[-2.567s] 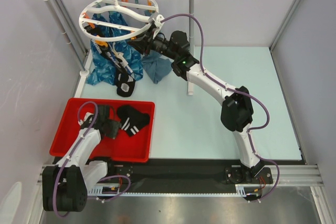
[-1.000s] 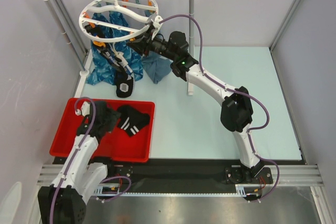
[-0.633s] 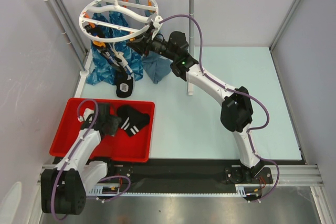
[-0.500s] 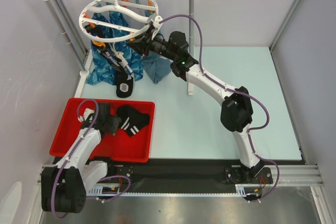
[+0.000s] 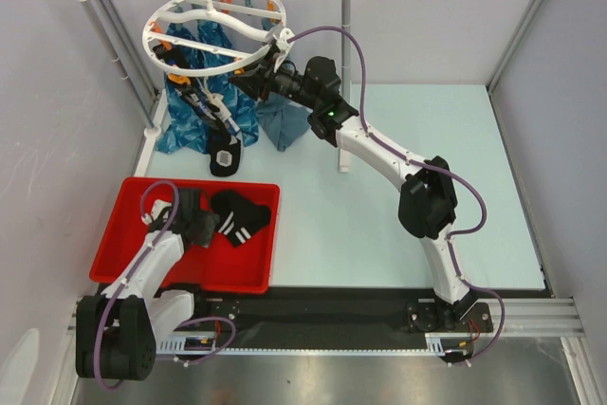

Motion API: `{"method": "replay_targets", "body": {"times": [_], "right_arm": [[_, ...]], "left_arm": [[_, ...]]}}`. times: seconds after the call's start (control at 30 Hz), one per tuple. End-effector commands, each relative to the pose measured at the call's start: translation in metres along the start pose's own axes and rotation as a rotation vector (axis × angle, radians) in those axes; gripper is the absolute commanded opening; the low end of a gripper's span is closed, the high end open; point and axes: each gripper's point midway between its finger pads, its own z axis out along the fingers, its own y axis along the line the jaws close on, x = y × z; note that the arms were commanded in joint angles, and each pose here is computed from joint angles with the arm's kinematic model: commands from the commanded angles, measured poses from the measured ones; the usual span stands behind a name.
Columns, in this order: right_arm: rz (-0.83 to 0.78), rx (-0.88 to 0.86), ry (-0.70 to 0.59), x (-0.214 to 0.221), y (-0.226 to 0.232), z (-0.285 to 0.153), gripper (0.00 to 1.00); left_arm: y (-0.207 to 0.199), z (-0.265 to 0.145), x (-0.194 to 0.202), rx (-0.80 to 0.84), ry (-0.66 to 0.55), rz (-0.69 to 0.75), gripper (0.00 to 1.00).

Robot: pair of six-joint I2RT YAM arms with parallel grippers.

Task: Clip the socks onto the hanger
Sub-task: Pick up the sock from the bin.

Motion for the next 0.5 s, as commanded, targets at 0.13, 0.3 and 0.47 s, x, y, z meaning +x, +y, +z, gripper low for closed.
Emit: {"method": "replay_targets", "body": {"times": [0.13,0.3,0.47], "right_arm": [[-0.028,-0.036,-0.042,-0.025,0.016,0.001,0.0],[-0.029,-0.033,-0.043,-0.026,0.016,0.002,0.0],[-0.031,-0.032,-0.04,-0.026,0.015,0.002,0.0]], "left_arm": [[-0.004,0.003,-0.007,0.013,-0.03,-0.03,0.48],[-0.008,0.01,-0.006,0.02,-0.026,-0.028,0.42],[-0.01,0.008,-0.017,0.033,-0.082,-0.014,0.28]]}}
